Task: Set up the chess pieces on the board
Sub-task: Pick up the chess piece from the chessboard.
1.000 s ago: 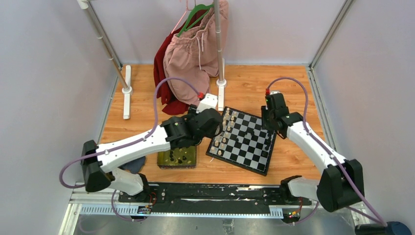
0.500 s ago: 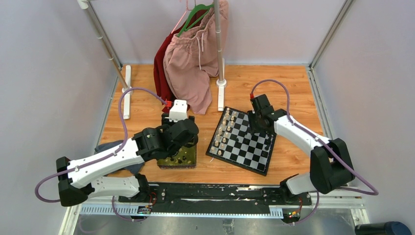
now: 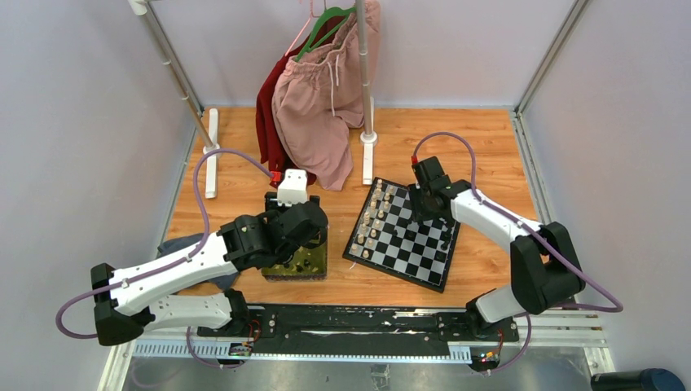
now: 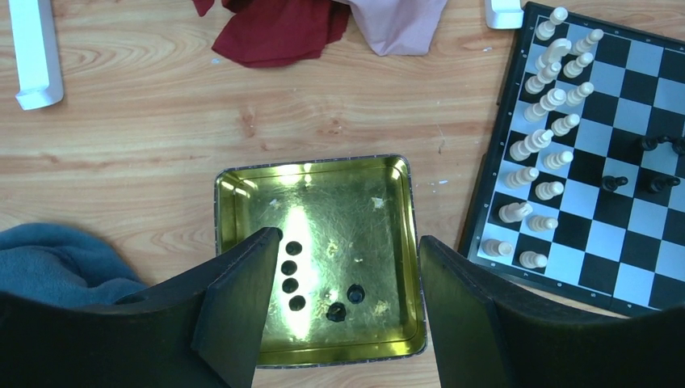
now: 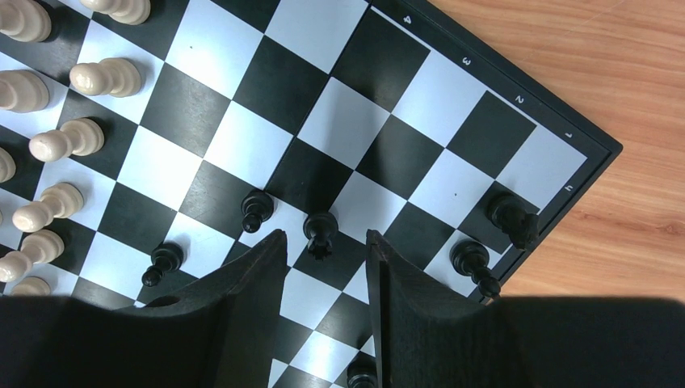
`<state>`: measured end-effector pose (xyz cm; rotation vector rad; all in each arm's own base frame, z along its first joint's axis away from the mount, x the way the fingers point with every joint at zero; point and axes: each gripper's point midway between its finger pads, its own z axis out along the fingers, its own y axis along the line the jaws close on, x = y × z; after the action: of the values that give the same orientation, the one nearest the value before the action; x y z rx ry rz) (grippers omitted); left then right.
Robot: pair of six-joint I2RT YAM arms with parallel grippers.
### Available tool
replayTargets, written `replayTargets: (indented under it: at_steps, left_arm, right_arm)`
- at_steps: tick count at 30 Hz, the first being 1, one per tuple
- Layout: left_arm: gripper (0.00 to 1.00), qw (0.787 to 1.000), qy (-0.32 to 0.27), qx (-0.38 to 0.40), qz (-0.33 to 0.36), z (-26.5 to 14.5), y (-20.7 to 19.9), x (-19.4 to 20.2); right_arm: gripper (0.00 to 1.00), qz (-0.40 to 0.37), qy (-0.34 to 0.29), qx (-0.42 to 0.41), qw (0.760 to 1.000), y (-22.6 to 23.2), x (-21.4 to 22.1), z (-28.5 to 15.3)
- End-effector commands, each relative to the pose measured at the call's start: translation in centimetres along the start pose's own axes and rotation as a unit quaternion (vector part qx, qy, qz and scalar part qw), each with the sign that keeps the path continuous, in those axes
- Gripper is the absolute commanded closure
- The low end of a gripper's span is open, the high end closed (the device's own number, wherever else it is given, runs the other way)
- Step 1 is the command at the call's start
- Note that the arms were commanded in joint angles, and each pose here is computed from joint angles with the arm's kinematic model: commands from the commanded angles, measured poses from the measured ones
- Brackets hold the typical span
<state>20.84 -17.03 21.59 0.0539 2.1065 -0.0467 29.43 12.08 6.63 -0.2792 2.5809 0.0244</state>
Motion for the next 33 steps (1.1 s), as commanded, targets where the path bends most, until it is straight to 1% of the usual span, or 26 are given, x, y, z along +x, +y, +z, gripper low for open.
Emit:
replayTargets:
  at_steps: [1,14,20,22,25,33]
  left_arm:
    - [0.31,1.000,-0.013,-0.012,-0.012,0.0,0.5,-0.1]
    - [0.31,1.000,-0.009,-0.014,-0.005,0.2,0.5,0.2]
    - [0.31,1.000,-0.005,-0.014,-0.002,0.3,0.5,0.5]
    - [0.31,1.000,-0.004,-0.014,-0.002,0.3,0.5,0.7]
    - [0.31,1.000,-0.003,-0.014,-0.001,0.3,0.6,0.7]
    - [0.31,1.000,0.002,-0.024,0.009,0.3,1.3,1.4]
  right_arm:
    - [0.56,-0.001,0.000,-0.005,1.000,0.7,-0.4,0.0]
    - [0.64,-0.002,0.013,-0.006,1.000,0.8,0.3,0.7]
    - [0.75,-0.001,0.012,-0.005,1.000,0.8,0.3,0.7]
    - [0.81,-0.001,0.011,-0.004,1.000,0.7,0.3,0.6]
    - [0.88,0.000,0.008,-0.004,1.000,0.7,0.2,0.4]
    - [0.97,0.003,-0.007,-0.001,1.000,0.4,-0.8,-0.8]
